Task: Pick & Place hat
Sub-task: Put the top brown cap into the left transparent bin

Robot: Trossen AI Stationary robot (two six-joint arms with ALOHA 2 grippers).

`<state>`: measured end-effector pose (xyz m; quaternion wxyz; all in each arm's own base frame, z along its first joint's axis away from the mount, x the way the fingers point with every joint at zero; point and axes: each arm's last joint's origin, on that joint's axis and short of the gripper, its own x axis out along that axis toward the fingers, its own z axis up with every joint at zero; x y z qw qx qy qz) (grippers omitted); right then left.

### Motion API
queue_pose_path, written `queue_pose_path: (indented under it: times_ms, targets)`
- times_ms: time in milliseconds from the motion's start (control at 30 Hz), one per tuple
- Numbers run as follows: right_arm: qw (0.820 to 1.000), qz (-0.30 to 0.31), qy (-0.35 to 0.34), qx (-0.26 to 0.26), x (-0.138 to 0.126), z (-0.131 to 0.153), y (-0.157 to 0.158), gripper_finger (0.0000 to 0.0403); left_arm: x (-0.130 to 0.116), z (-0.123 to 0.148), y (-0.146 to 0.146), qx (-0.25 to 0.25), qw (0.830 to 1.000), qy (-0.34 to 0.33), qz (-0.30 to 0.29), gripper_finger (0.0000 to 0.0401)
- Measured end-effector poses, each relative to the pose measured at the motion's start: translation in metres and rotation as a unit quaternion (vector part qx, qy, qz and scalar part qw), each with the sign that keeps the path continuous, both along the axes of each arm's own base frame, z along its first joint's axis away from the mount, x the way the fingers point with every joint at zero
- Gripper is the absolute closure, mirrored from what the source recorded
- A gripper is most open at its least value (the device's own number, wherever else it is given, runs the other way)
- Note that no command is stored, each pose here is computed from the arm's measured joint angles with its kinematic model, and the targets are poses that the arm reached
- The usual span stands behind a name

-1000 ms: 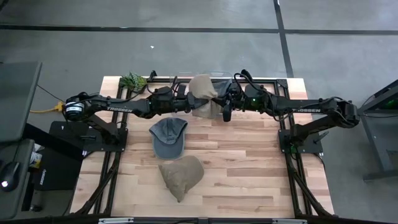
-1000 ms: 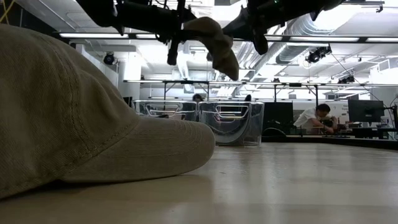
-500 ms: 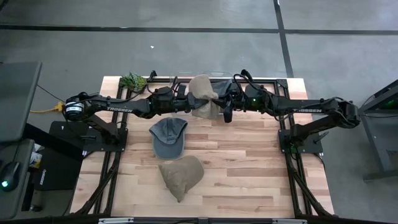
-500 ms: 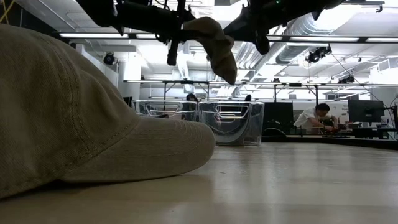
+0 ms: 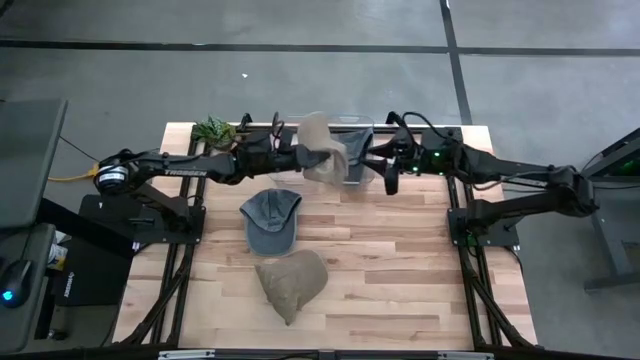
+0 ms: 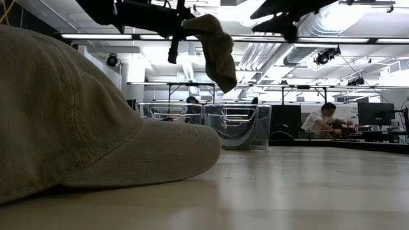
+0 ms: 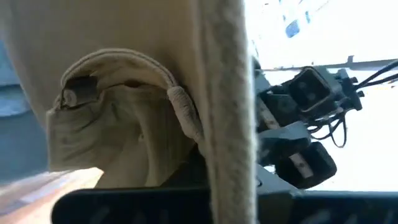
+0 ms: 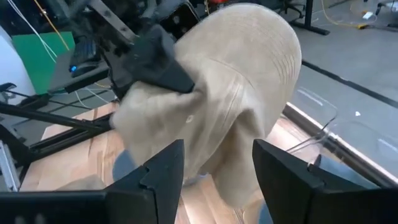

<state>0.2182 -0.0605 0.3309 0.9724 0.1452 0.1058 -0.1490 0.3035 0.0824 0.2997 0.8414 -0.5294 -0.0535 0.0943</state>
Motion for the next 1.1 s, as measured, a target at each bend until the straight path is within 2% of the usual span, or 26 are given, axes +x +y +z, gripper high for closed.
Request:
queue_pose_path:
  times_ms: [167, 300, 467, 600, 700, 900, 1000, 1100]
  targets:
    - [1.0, -0.006, -0.003, 0.001, -0.018, 0.008, 0.005, 0.0218, -0.009, 0.005, 0.005, 0.054, 0.998, 0.022, -0.023, 0.0401]
    - [1.0, -0.006, 0.004, 0.01, -0.022, 0.008, 0.006, 0.0216, -0.018, 0.008, 0.003, 0.121, 0.99, 0.059, -0.041, 0.0401]
    - [1.0, 0.007, 0.014, -0.004, -0.02, 0.006, 0.006, 0.0216, -0.027, 0.007, 0.0, 0.219, 0.967, 0.113, -0.063, 0.0401]
    - [0.999, 0.038, 0.012, 0.014, -0.017, 0.004, 0.005, 0.0214, -0.031, 0.009, -0.002, 0.289, 0.945, 0.126, -0.081, 0.0401]
    - [0.998, 0.048, 0.004, 0.046, -0.013, 0.003, 0.003, 0.0214, -0.031, 0.008, -0.003, 0.354, 0.92, 0.132, -0.101, 0.0401]
    - [0.992, 0.003, -0.04, 0.121, -0.008, 0.004, -0.012, 0.0214, -0.03, 0.006, -0.011, 0.456, 0.867, 0.16, -0.119, 0.0401]
    - [0.989, 0.009, -0.058, 0.135, -0.008, 0.006, -0.018, 0.0214, -0.029, 0.012, -0.02, 0.509, 0.821, 0.223, -0.132, 0.0401]
    - [0.99, 0.022, -0.069, 0.123, -0.009, 0.009, -0.02, 0.0214, -0.026, 0.021, -0.029, 0.569, 0.756, 0.287, -0.147, 0.0401]
